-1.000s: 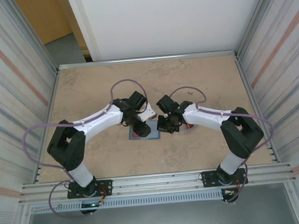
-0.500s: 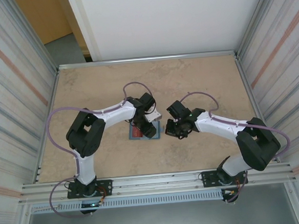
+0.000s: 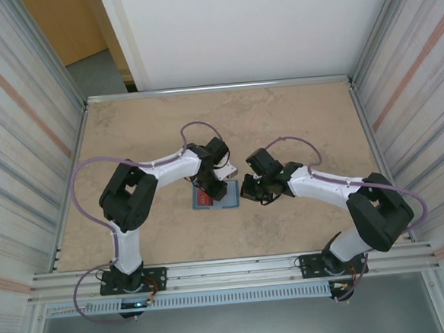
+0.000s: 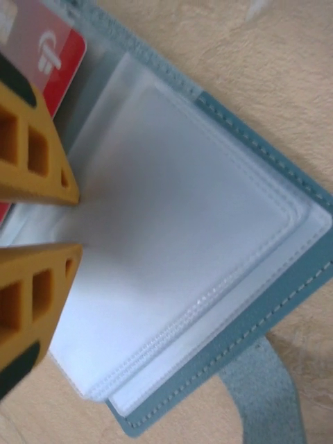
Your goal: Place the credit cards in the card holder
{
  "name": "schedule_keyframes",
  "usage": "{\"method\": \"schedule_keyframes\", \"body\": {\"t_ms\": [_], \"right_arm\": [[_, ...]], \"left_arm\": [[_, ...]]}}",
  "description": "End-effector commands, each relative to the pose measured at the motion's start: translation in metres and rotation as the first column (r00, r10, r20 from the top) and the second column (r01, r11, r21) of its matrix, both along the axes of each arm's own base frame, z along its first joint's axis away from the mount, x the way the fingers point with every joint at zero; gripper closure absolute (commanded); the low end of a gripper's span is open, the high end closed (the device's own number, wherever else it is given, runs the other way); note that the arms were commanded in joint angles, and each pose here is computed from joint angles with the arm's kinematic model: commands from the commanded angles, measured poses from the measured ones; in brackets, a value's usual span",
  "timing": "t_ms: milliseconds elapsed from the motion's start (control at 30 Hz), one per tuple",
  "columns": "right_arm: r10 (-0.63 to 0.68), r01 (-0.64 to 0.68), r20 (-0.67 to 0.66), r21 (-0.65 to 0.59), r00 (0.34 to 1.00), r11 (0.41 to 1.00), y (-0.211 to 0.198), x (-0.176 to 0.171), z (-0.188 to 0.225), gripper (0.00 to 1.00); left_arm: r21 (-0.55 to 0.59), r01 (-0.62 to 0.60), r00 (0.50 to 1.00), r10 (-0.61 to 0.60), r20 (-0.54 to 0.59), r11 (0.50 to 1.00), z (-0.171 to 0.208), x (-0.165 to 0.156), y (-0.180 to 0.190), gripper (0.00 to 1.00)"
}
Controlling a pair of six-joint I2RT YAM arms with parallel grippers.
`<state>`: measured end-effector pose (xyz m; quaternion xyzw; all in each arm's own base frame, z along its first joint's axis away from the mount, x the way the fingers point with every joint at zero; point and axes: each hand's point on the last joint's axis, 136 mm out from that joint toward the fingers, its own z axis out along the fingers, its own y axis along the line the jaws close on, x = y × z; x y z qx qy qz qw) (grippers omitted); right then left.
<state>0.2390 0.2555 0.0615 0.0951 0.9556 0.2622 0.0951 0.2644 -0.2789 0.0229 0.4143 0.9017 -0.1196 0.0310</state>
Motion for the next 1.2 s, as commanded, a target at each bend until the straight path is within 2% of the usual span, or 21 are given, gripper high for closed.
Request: {"method": "schedule_keyframes", "body": {"t_ms": [0,100,300,400,633,1167], "right_arm": [[-0.012,0.013,-0.018,0.041,1.000,0.999,0.010,0.004,-0.003,0.98],[-0.012,0.013,-0.033,0.050,0.999,0.999,0.014,0.007,-0.008,0.94],[-0.009,0.012,-0.040,0.079,0.999,0.997,0.024,0.011,-0.013,0.89],[0.000,0.004,-0.049,0.084,0.999,0.996,0.028,0.010,-0.015,0.87],[0.002,0.003,-0.061,0.082,0.998,0.997,0.030,0.009,-0.021,0.83],[0.025,-0.018,-0.065,0.102,0.998,0.995,0.046,0.012,-0.023,0.83]], "left_arm": [[0.006,-0.019,0.995,0.019,-0.093,1.000,-0.014,-0.013,0.009,0.84],[-0.011,-0.027,0.993,0.025,-0.115,1.000,-0.015,-0.014,0.010,0.91],[-0.028,-0.027,0.991,0.023,-0.130,0.999,-0.017,-0.016,0.010,0.94],[-0.034,-0.028,0.990,0.023,-0.137,0.999,-0.016,-0.016,0.009,1.00],[-0.069,-0.063,0.983,0.050,-0.179,0.996,-0.017,-0.016,0.014,1.00],[-0.232,-0.192,0.943,0.115,-0.312,0.954,-0.003,-0.008,0.016,1.00]]}}
